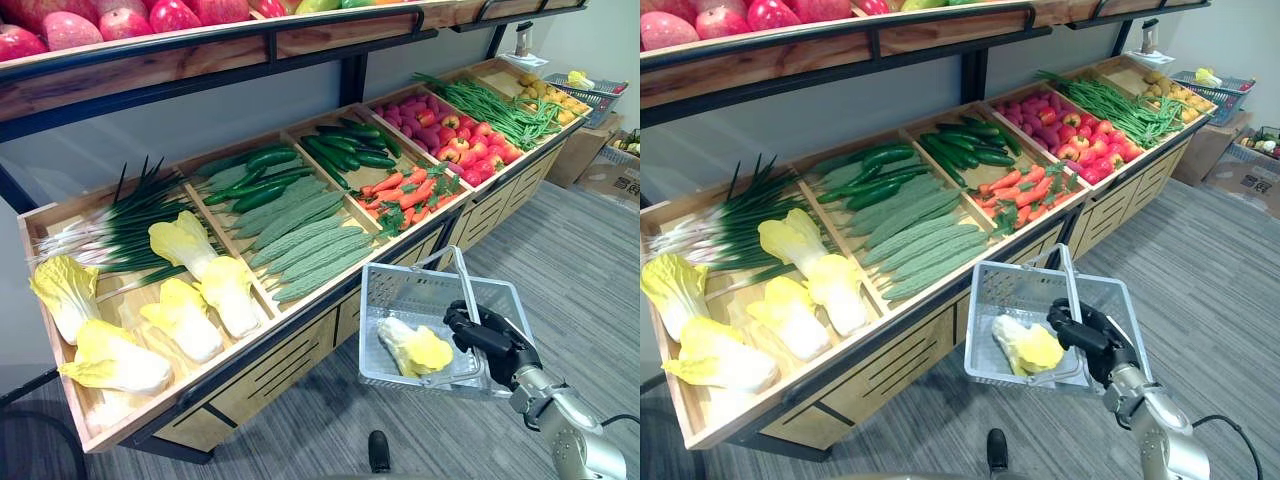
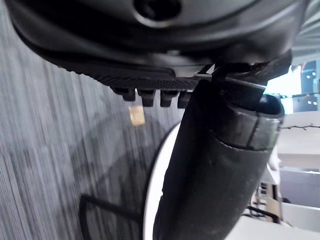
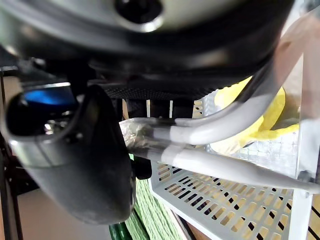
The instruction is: Pick vegetable in the basket
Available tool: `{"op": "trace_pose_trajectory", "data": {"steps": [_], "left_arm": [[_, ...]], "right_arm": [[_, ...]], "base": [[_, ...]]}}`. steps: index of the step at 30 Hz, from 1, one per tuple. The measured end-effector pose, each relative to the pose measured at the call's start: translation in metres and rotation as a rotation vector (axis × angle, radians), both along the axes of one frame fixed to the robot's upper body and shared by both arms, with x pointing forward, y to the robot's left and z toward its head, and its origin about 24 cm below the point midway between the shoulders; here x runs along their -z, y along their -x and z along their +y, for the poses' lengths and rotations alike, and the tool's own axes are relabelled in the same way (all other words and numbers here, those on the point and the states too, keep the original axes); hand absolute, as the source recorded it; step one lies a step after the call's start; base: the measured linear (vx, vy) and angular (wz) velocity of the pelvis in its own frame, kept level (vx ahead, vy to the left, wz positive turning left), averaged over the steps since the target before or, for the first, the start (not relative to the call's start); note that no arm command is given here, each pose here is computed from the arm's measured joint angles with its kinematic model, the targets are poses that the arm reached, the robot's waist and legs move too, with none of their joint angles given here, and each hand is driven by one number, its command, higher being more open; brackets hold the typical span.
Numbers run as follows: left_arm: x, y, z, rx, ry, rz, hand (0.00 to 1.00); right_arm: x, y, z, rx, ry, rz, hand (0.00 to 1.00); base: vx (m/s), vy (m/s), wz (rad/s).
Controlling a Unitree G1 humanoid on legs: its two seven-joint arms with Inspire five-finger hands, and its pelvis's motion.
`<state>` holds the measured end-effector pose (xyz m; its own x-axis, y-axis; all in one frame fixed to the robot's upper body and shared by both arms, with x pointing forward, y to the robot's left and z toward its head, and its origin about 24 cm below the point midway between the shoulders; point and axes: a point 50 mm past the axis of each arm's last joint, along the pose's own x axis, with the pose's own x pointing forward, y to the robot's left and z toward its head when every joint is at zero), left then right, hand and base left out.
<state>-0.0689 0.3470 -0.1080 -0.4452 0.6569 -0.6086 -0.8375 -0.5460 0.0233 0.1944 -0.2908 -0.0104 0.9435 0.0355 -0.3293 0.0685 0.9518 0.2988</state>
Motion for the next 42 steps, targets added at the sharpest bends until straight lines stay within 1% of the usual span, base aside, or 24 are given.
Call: {"op": "trace_pose_trajectory", "data": {"steps": [3, 6, 8, 10, 11, 12, 13, 14, 16, 17, 19, 21, 24, 30, 35, 38, 40, 41, 42], "left_arm": [[0.011, 0.013, -0.021, -0.011, 0.07, 0.005, 1.0], [0.021, 0.01, -0.036, 0.025, 0.137, -0.021, 1.0], [0.028, 0.002, -0.047, 0.139, 0.196, -0.021, 1.0], [0.038, -0.016, -0.063, 0.364, 0.273, -0.02, 1.0], [0.041, -0.022, -0.067, 0.42, 0.29, -0.027, 1.0], [0.045, -0.034, -0.077, 0.522, 0.318, -0.044, 1.0], [0.049, -0.046, -0.088, 0.618, 0.347, -0.06, 1.0], [0.051, -0.052, -0.093, 0.665, 0.361, -0.068, 1.0], [0.057, -0.079, -0.114, 0.838, 0.405, -0.106, 1.0], [0.057, -0.086, -0.119, 0.875, 0.412, -0.117, 1.0], [0.058, -0.109, -0.13, 0.991, 0.42, -0.153, 1.0], [0.056, -0.122, -0.133, 1.046, 0.413, -0.174, 1.0], [0.055, -0.132, -0.134, 1.111, 0.404, -0.177, 1.0], [0.054, -0.134, -0.131, 1.141, 0.399, -0.14, 1.0], [0.056, -0.128, -0.132, 1.167, 0.415, -0.104, 1.0], [0.055, -0.125, -0.126, 1.199, 0.4, -0.065, 1.0], [0.052, -0.115, -0.114, 1.177, 0.378, -0.035, 1.0], [0.052, -0.116, -0.114, 1.178, 0.377, -0.036, 1.0], [0.052, -0.117, -0.115, 1.181, 0.363, -0.039, 1.0]], "right_arm": [[0.005, 0.01, -0.019, 0.126, 0.011, 0.032, 0.0], [0.007, 0.017, -0.034, 0.232, 0.02, 0.048, 0.0], [0.006, 0.021, -0.04, 0.279, 0.029, 0.055, 0.0], [0.012, 0.028, -0.043, 0.309, 0.027, 0.081, 0.0], [0.016, 0.029, -0.043, 0.314, 0.02, 0.091, 0.0], [0.024, 0.034, -0.041, 0.329, -0.003, 0.113, 0.0], [0.034, 0.038, -0.036, 0.34, -0.033, 0.142, 0.0], [0.041, 0.041, -0.034, 0.343, -0.049, 0.162, 0.0], [0.071, 0.059, -0.019, 0.364, -0.124, 0.273, 0.0], [0.079, 0.063, -0.015, 0.366, -0.141, 0.305, 0.0], [0.104, 0.081, 0.005, 0.361, -0.199, 0.419, 0.0], [0.119, 0.096, 0.017, 0.375, -0.238, 0.495, 0.0], [0.133, 0.117, 0.029, 0.425, -0.292, 0.542, 0.0], [0.14, 0.13, 0.047, 0.501, -0.334, 0.512, 0.0], [0.141, 0.137, 0.047, 0.513, -0.316, 0.509, 0.0], [0.14, 0.132, 0.052, 0.473, -0.312, 0.504, 0.0], [0.136, 0.101, 0.066, 0.368, -0.335, 0.431, 0.0], [0.134, 0.095, 0.066, 0.357, -0.336, 0.413, 0.0], [0.13, 0.082, 0.064, 0.344, -0.327, 0.373, 0.0]], "base": [[0.0, 0.0, 0.0], [0.0, 0.002, -0.02], [0.0, 0.005, -0.11], [-0.02, 0.004, -0.11], [-0.03, 0.003, -0.05], [-0.03, 0.003, -0.05], [-0.03, 0.002, -0.06], [-0.03, 0.0, -0.06], [0.0, 0.0, 0.0], [0.0, 0.0, 0.0], [0.0, 0.0, 0.0], [0.01, -0.006, 0.02], [0.01, -0.002, 0.02], [-0.01, 0.005, -0.06], [0.01, 0.005, -0.29], [0.03, 0.003, -0.88], [0.02, -0.027, -1.88], [0.04, 0.067, -1.9], [0.05, 0.1, -1.38]]}}
